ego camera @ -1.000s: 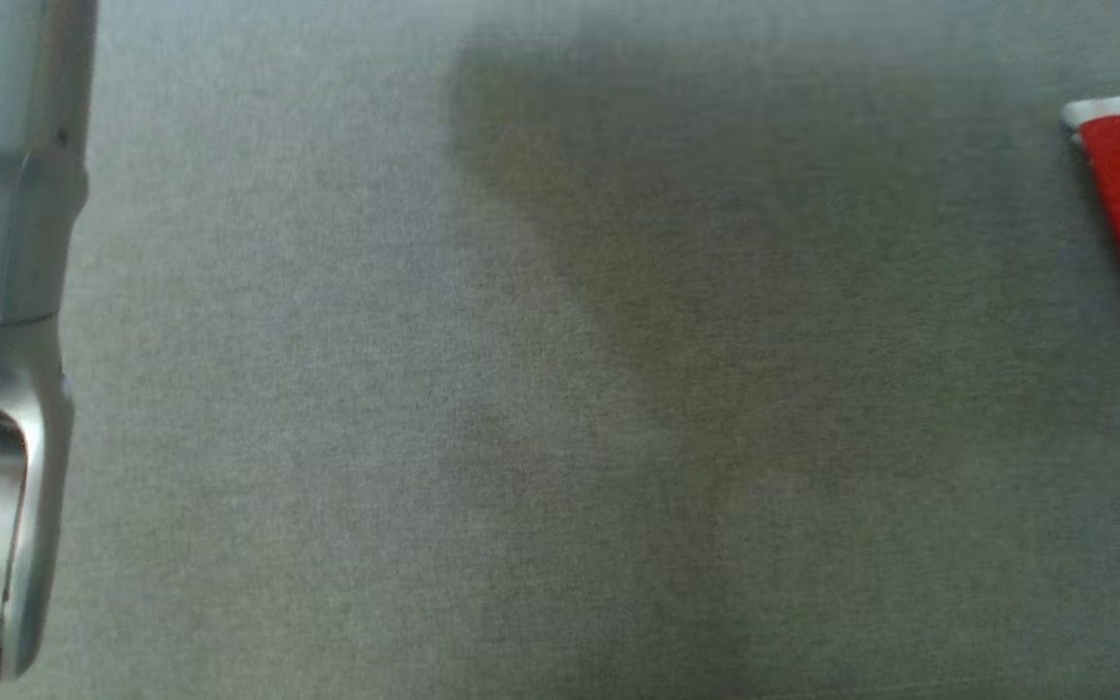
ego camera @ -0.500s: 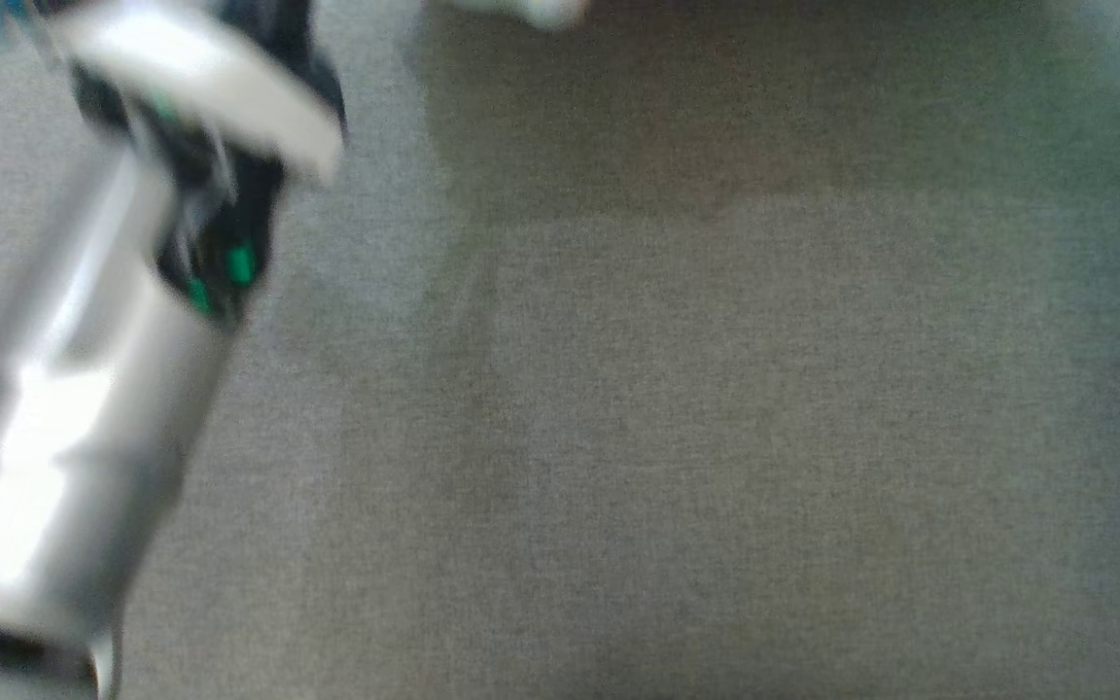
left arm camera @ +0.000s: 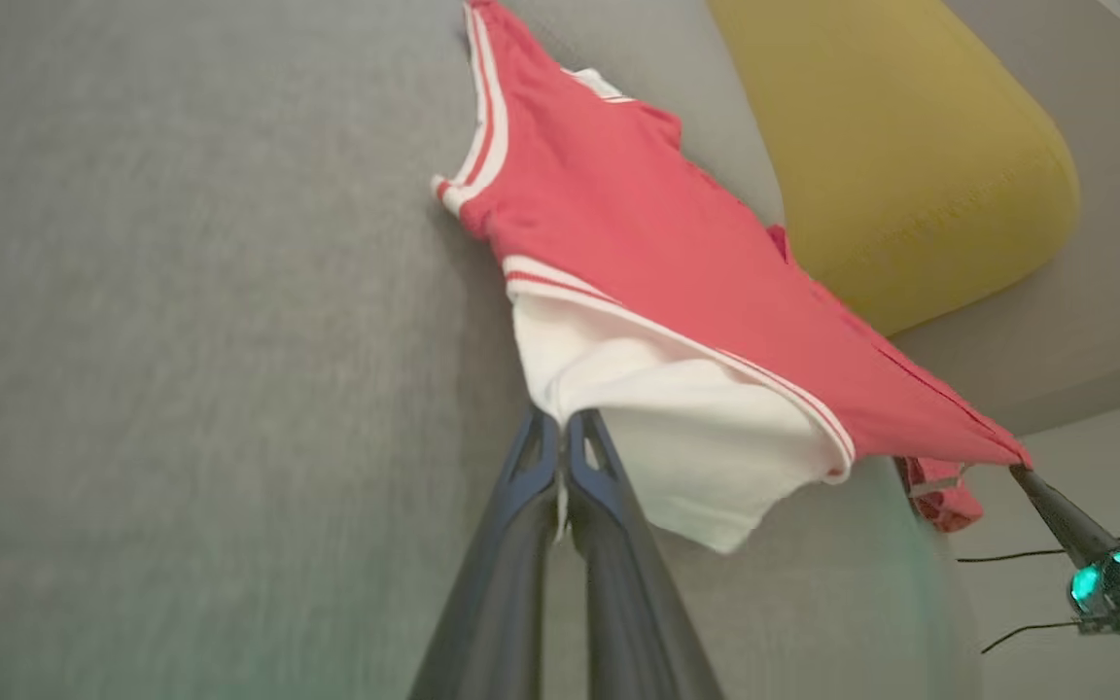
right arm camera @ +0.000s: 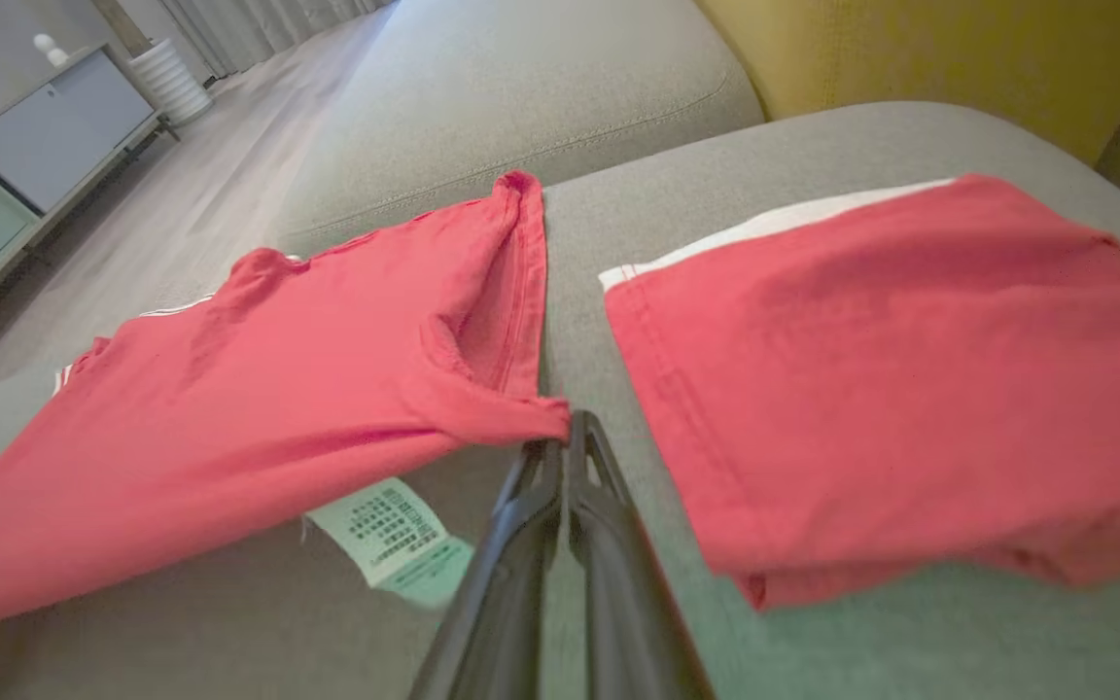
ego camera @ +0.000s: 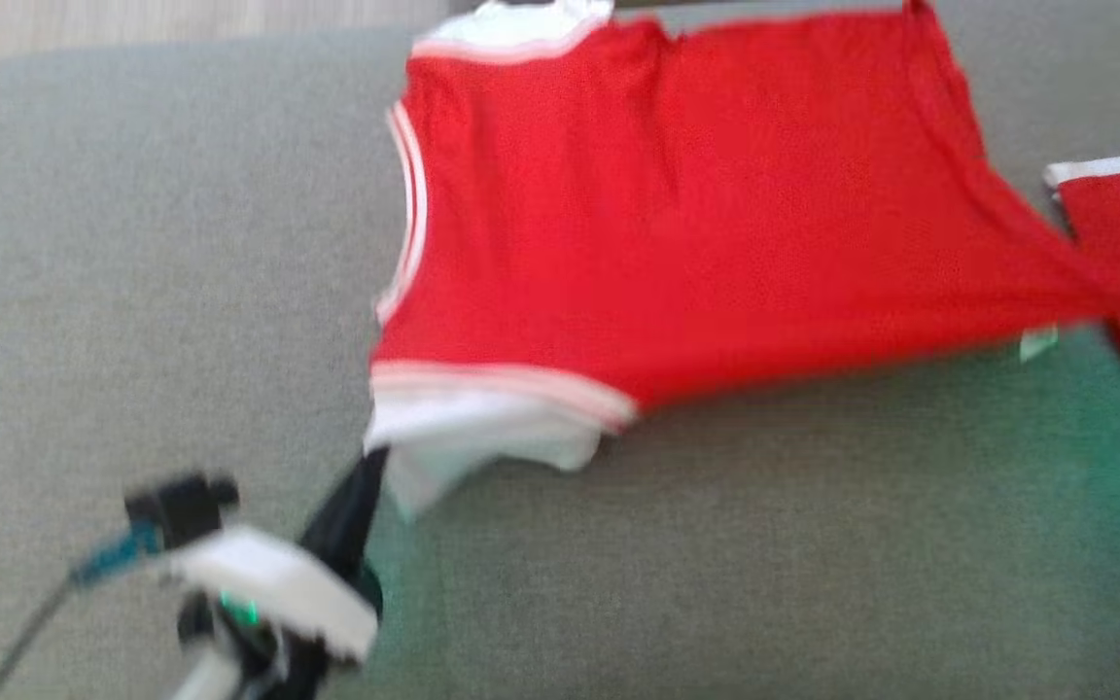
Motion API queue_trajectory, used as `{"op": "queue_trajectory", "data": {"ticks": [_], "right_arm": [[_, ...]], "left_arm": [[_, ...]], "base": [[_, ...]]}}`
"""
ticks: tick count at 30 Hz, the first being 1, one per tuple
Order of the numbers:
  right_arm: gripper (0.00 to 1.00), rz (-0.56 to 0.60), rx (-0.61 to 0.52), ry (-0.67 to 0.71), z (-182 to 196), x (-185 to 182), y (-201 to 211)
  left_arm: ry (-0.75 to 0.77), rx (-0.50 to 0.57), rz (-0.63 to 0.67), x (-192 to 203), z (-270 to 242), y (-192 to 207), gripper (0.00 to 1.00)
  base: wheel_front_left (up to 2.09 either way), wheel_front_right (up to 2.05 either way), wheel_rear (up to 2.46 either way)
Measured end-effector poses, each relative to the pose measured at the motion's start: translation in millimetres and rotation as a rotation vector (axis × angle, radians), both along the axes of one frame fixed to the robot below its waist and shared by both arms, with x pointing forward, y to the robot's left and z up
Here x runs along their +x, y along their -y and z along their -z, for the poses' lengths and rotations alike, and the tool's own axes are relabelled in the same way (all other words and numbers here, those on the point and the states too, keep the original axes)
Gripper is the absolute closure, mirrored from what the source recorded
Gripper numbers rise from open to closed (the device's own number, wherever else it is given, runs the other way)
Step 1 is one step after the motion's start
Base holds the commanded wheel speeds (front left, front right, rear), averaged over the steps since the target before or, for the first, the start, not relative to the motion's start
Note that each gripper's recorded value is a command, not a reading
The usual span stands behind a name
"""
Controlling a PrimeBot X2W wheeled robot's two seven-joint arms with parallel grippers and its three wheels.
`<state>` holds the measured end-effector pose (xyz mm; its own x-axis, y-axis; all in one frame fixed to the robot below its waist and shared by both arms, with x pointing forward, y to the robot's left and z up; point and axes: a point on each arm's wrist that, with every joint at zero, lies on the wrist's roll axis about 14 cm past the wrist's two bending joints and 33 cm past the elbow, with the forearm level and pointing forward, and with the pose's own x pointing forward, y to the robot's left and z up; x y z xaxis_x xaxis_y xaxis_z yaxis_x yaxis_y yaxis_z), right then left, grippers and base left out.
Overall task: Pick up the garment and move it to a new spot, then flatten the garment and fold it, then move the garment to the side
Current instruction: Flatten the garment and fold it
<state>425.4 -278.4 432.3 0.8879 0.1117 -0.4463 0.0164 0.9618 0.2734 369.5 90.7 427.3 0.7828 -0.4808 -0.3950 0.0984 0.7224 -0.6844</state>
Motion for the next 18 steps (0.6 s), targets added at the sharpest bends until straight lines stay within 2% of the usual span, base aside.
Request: {"op": "queue_trajectory", "data": {"ticks": [5, 8, 14, 15, 18], "right_arm": [[1.0, 0.016, 0.012, -0.053, 3, -50, 8], [1.0, 0.025, 0.022, -0.078, 4, -68, 9], [1.0, 0.033, 0.065, -0.084, 1, -63, -2], [1.0, 0.029, 0.088, -0.096, 5, -55, -9], [1.0, 0.024, 0.102, -0.092, 7, -31, -17]], "left_arm": [[-0.081, -0.042, -0.043, -45, 2, 4, 1.0], [-0.111, -0.069, -0.063, -56, -2, 6, 1.0], [-0.11, -0.217, -0.138, -33, -25, 8, 1.0], [-0.109, -0.277, -0.163, -17, -33, 11, 1.0], [-0.1, -0.319, -0.167, 11, -41, 15, 1.0]], "base": [[0.0, 0.0, 0.0], [0.0, 0.0, 0.0], [0.0, 0.0, 0.0], [0.0, 0.0, 0.0], [0.0, 0.0, 0.0]]}}
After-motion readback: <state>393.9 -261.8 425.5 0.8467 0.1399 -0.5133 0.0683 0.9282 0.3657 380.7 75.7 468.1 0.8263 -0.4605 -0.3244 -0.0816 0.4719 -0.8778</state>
